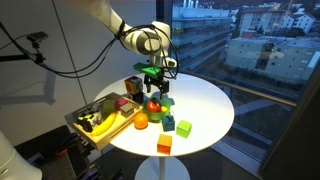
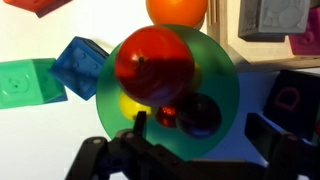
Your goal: Pick up the brown toy from the table and put it in the green bowl
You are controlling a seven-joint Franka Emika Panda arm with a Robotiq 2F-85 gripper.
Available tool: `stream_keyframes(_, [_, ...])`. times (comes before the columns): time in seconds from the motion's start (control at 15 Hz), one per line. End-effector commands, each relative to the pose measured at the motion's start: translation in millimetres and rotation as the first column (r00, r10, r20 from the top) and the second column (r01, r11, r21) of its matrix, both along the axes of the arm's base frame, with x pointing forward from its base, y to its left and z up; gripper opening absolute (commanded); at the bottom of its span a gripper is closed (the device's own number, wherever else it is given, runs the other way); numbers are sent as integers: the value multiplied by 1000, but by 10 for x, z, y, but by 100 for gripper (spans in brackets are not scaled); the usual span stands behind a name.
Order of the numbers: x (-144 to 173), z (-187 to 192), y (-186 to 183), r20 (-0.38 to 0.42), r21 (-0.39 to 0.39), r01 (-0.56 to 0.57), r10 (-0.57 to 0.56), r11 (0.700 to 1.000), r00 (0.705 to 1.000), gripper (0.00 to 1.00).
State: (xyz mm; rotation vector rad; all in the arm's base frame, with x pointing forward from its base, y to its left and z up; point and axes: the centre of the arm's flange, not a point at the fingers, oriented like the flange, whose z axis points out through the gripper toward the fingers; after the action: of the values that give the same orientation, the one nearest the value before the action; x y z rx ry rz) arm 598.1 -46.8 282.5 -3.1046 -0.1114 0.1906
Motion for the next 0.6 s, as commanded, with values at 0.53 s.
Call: stream_keyframes(0.53, [-499, 460, -95, -156, -100, -8, -8, 995, 988, 100])
